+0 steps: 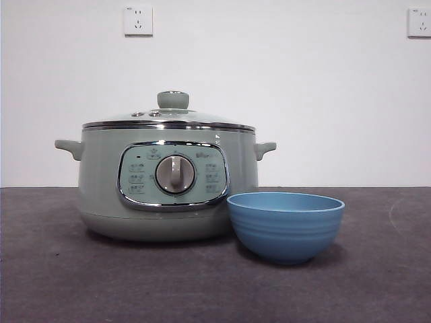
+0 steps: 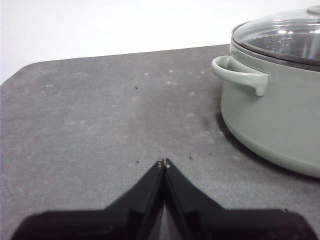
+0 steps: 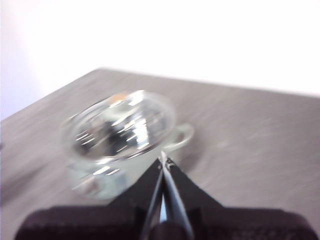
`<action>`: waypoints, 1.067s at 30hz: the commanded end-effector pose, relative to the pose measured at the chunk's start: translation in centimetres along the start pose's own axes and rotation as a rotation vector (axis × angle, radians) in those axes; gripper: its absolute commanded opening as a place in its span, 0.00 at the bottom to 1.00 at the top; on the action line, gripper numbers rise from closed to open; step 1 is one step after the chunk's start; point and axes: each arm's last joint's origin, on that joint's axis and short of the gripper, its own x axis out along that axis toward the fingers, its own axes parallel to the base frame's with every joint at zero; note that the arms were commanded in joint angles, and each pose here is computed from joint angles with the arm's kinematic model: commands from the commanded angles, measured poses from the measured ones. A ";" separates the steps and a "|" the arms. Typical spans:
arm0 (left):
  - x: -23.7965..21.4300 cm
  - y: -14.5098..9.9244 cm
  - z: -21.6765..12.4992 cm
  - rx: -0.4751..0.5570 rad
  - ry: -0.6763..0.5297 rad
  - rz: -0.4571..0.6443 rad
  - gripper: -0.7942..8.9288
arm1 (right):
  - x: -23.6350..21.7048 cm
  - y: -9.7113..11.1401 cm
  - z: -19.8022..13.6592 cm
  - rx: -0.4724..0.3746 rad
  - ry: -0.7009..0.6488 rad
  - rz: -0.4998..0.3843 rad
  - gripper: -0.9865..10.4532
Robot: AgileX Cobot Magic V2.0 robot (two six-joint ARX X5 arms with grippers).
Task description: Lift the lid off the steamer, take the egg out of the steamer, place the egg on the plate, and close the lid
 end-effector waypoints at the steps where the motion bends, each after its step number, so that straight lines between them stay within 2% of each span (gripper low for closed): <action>1: 0.1 0.0 -0.4 -0.011 0.008 0.004 0.08 | 0.8 -0.9 -2.6 -0.024 -0.027 -0.093 0.09; 6: 0.1 0.0 -0.4 -0.011 0.008 0.004 0.08 | 2.6 -2.0 -7.7 -0.034 -0.151 -0.167 0.09; 10: 0.1 0.0 -0.4 -0.011 0.008 0.004 0.08 | 4.0 -2.7 -12.0 -0.030 -0.199 -0.221 0.09; 16: 0.1 0.0 -0.4 -0.011 0.008 0.004 0.08 | 5.3 -3.2 -16.5 0.037 -0.191 -0.214 0.09; 21: 0.1 0.0 -0.4 -0.011 0.008 0.004 0.08 | 5.8 -3.3 -18.3 0.074 -0.126 -0.215 0.09; 26: 0.1 0.0 -0.4 -0.011 0.008 0.004 0.08 | 5.9 -3.3 -19.2 0.076 -0.027 -0.216 0.09; 32: 0.1 0.0 -0.4 -0.011 0.008 0.004 0.08 | 5.9 -3.3 -19.2 0.080 -0.033 -0.212 0.09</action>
